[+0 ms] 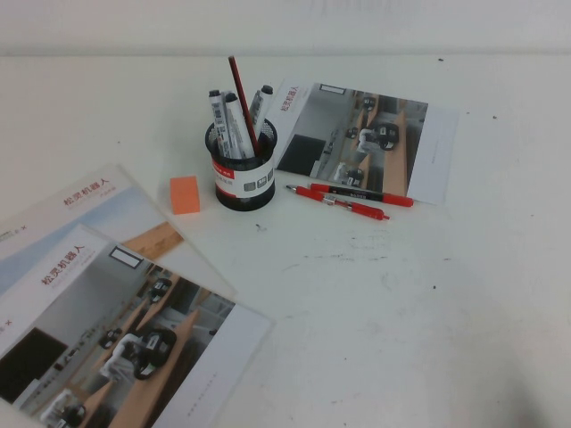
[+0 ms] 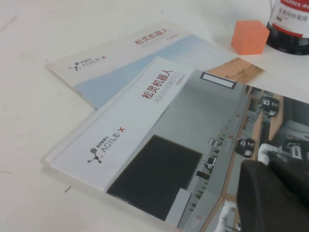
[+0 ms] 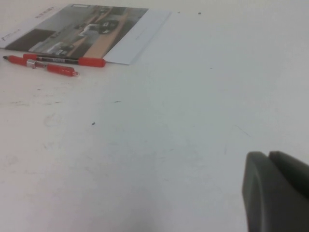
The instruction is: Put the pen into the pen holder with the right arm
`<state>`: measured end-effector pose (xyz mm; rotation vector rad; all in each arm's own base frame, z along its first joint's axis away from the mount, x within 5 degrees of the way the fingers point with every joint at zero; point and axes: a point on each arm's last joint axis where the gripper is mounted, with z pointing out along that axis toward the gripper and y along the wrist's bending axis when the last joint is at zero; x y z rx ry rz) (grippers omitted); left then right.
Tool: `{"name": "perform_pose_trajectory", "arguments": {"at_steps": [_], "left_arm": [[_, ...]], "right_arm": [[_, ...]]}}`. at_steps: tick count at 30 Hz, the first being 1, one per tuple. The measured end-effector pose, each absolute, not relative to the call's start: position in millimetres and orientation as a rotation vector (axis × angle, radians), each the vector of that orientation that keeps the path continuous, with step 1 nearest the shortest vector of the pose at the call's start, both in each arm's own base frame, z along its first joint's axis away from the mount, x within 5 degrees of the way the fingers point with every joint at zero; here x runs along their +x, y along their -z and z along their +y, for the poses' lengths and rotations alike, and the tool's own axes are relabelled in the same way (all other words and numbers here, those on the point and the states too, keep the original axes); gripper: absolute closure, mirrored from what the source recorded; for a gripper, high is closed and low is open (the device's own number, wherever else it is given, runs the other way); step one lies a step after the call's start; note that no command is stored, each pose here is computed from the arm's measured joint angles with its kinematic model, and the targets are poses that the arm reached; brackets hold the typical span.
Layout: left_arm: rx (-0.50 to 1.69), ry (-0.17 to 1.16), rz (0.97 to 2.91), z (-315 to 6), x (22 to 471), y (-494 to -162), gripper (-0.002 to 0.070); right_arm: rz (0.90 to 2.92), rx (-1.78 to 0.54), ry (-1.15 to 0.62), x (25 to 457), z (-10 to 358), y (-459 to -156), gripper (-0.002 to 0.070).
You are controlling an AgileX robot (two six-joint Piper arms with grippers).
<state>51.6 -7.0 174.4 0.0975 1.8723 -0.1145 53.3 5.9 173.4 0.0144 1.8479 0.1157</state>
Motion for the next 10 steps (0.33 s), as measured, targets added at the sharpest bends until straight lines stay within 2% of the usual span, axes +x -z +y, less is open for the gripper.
{"name": "perform_pose_trajectory", "arguments": {"at_steps": [10], "left_arm": [[0.098,0.115,1.872,-7.0,51.6,-174.4,0.0676]], "right_arm": [[1.851,0.053,-0.141,53.3,5.1,-173.2,0.0695]]}}
